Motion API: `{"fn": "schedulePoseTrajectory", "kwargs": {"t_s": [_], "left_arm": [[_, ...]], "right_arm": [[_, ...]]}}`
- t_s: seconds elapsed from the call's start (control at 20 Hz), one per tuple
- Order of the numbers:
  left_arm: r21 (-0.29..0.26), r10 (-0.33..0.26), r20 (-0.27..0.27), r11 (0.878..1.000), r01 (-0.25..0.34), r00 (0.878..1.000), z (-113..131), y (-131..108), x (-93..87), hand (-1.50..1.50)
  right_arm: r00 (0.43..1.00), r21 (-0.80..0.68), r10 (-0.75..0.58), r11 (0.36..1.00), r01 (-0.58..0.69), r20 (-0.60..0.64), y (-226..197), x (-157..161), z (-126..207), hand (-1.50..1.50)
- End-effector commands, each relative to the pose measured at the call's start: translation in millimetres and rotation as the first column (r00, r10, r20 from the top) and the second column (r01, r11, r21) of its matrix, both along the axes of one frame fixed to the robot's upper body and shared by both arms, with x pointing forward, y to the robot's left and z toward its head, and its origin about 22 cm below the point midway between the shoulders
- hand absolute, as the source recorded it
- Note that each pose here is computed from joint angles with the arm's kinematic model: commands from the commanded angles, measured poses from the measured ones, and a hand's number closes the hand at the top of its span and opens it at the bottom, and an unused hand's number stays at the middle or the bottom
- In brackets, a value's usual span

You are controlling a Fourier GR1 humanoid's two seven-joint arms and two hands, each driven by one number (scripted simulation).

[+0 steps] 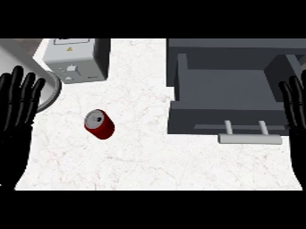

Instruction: Pick up the can, place it into the drawer and close the drawer

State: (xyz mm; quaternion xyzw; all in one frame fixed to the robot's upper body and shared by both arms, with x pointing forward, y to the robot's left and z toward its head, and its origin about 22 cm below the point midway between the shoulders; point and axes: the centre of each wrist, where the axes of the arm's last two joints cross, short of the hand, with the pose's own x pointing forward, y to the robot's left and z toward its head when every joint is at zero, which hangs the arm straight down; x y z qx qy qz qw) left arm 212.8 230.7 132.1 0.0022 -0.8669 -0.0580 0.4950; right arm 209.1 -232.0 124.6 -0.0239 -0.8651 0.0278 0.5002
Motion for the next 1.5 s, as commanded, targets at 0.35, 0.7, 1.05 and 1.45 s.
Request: {"fn": "schedulePoseTrajectory", "kwargs": {"t_s": [0.35,0.7,1.05,1.45], "left_arm": [[0.077,-0.44,-0.328,0.87,0.487,0.836,-29.2,39.0,30.0,-1.5],[0.062,-0.504,-0.374,0.824,0.563,0.779,1.0,112.6,50.3,-1.5],[0.06,-0.505,-0.388,0.821,0.568,0.771,-1.8,138.1,25.3,-1.5],[-0.048,-0.51,-0.41,0.84,0.541,0.756,21.0,155.5,49.1,-1.5]], "right_arm": [[0.956,0.036,-0.14,0.987,0.154,-0.258,-11.0,-5.4,-25.9,-1.5],[0.934,0.028,-0.189,0.978,0.207,-0.302,-46.2,-35.2,-29.3,-1.5],[0.937,0.015,-0.186,0.98,0.199,-0.295,-82.1,-55.8,-23.9,-1.5],[0.94,0.019,-0.177,0.981,0.191,-0.292,-110.6,-80.9,-26.8,-1.5]]}}
